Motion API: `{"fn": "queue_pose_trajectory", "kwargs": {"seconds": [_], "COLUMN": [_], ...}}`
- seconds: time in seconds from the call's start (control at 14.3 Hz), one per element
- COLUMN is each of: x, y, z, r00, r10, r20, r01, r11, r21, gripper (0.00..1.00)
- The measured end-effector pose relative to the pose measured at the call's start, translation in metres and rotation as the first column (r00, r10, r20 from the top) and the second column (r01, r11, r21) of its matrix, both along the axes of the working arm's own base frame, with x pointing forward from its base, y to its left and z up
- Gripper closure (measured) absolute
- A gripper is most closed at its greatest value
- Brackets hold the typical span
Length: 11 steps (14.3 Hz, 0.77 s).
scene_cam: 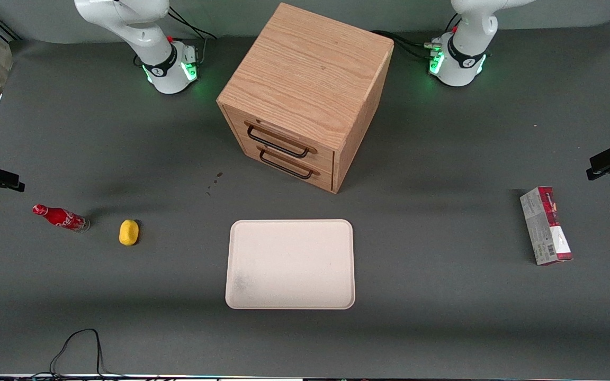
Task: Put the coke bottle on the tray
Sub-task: 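Lower the open right gripper and close it around the red bottle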
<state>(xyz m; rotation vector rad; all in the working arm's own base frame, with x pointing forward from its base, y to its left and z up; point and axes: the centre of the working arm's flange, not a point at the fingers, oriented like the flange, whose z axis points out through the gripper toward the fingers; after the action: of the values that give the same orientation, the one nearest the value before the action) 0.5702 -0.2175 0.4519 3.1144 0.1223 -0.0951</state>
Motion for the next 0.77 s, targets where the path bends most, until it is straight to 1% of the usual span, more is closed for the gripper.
{"fn": "queue_pose_trajectory", "kwargs": {"seconds": [0.35, 0.56, 0.77], "x": [0.014, 0.006, -0.007], "y": [-0.007, -0.010, -0.014], "z": [-0.047, -0.085, -0.111], "r00": [1.000, 1.000, 1.000], "r10": [0.008, 0.012, 0.003], "r20": [0.012, 0.017, 0.018], "r01": [-0.008, -0.011, -0.002], "r11": [0.999, 0.999, 0.999], "r21": [-0.038, -0.048, -0.041], "gripper": [0.00, 0.00, 0.00]}}
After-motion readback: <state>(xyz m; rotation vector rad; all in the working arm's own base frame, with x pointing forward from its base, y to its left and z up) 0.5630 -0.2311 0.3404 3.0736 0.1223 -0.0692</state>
